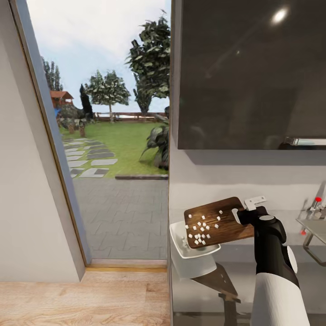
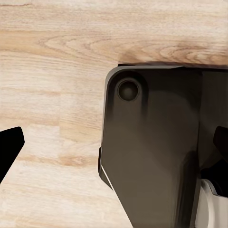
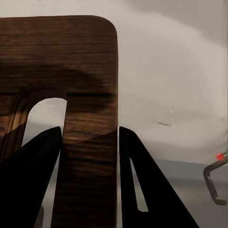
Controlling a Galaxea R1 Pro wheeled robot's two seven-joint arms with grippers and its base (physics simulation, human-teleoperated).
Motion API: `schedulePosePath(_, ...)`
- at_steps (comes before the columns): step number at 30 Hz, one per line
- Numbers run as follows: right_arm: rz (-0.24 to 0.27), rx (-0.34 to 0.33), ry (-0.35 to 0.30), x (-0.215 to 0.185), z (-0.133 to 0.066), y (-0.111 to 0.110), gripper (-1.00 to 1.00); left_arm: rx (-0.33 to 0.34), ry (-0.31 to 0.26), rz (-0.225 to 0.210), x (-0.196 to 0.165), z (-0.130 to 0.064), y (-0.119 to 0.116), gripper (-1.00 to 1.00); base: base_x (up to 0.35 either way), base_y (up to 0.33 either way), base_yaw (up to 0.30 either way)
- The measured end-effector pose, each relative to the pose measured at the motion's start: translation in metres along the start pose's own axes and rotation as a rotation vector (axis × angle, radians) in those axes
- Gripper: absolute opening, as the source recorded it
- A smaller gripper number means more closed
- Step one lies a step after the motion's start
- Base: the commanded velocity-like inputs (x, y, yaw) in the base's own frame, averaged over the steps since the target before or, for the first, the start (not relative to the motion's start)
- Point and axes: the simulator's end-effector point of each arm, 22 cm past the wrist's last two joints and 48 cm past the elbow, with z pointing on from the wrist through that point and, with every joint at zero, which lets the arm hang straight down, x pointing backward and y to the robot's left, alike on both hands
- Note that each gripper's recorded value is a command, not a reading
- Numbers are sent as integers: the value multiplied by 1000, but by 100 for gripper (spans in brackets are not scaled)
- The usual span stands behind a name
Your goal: In the kitchen, take the Vidalia onion out of the sink, dice it on the chopping board with the paring knife, put the diced onion into the bowl on the countertop, then place both the paring knife and the chopping board into the sink.
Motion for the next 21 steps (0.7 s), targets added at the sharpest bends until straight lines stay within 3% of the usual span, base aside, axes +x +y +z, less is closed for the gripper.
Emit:
schedulePosePath(14,4,-6,-7,-1,0,1,-100,0,0,0,0,0,0,100,0,0,0)
schedulePosePath(21,-16,-7,-42,-9,0,1,-100,0,0,0,0,0,0,100,0,0,0)
